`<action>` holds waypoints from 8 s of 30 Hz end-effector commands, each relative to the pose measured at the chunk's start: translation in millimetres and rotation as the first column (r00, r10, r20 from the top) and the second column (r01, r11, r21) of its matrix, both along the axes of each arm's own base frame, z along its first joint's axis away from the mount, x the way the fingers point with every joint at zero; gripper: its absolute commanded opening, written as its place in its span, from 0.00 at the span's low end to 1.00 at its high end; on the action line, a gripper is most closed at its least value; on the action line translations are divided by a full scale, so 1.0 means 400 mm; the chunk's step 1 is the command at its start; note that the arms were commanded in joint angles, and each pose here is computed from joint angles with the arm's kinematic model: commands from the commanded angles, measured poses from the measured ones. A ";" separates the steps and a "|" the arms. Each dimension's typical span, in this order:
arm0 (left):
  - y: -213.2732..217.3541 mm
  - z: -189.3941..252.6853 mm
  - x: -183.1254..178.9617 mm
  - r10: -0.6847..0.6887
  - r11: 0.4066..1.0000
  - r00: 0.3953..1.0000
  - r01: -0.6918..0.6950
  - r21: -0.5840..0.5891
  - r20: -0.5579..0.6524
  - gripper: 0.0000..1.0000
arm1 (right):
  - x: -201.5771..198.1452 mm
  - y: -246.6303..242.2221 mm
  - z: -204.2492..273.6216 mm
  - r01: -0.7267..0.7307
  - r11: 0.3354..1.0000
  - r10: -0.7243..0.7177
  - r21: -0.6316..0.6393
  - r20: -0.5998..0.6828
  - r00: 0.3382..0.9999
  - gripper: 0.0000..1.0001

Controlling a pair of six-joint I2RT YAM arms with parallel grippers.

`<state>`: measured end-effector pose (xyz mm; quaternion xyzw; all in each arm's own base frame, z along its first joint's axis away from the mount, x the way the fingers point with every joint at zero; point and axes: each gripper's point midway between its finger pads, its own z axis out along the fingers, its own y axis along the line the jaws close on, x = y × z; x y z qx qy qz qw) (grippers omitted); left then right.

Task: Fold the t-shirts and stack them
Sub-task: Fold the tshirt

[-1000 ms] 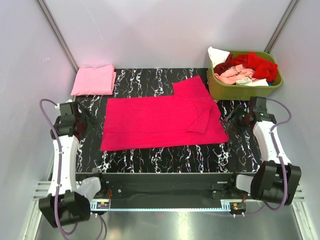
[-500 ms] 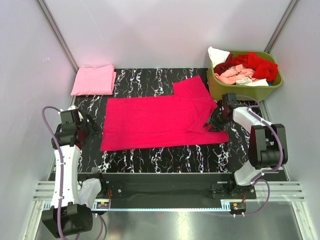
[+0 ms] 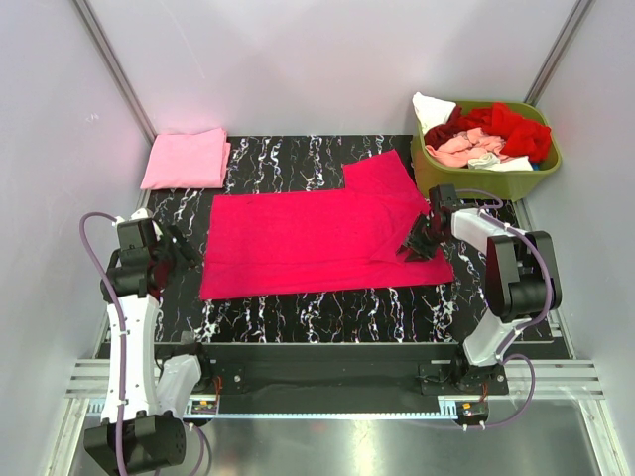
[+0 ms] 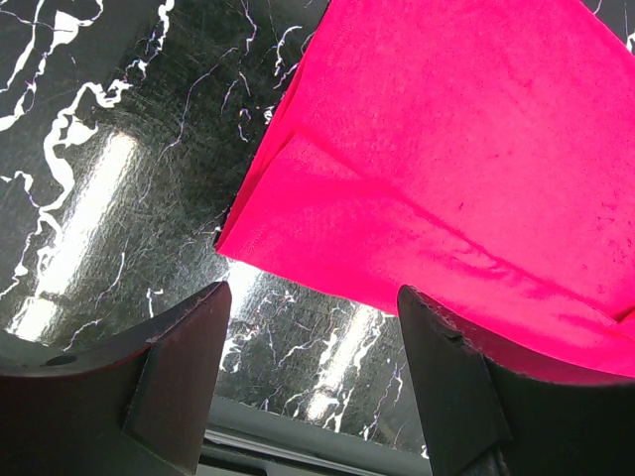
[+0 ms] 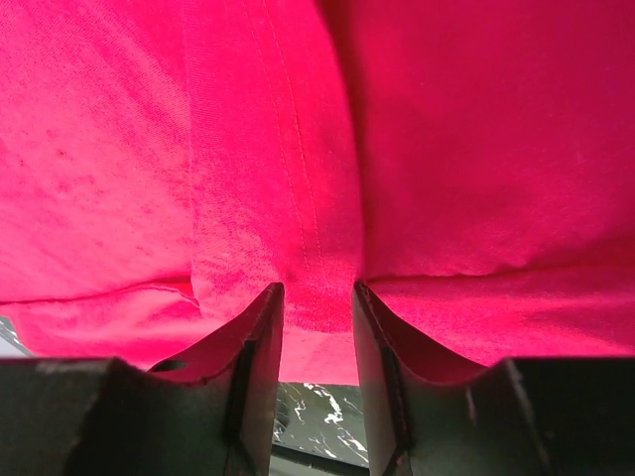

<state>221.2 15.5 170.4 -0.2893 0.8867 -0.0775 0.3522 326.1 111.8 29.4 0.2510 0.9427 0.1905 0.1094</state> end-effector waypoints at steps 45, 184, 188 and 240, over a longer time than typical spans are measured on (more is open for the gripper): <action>0.007 0.008 0.012 0.010 1.000 0.999 -0.010 0.010 0.034 0.73 | 0.127 0.101 0.086 -0.066 0.998 0.066 -0.004 0.116 0.991 0.00; -0.047 0.066 -0.064 -0.102 0.994 0.989 0.097 0.053 0.110 0.83 | 0.718 0.044 0.281 -0.016 0.918 0.209 -0.397 0.447 0.870 0.88; -0.046 0.062 -0.064 -0.099 0.994 0.990 0.094 0.052 0.102 0.83 | 0.760 0.065 0.160 -0.007 0.876 0.248 -0.482 0.438 0.864 0.86; 0.047 -0.088 0.437 0.069 0.997 0.992 -0.073 -0.040 -0.104 0.57 | 0.432 0.222 0.390 -0.220 0.921 0.345 -0.321 0.412 0.843 0.00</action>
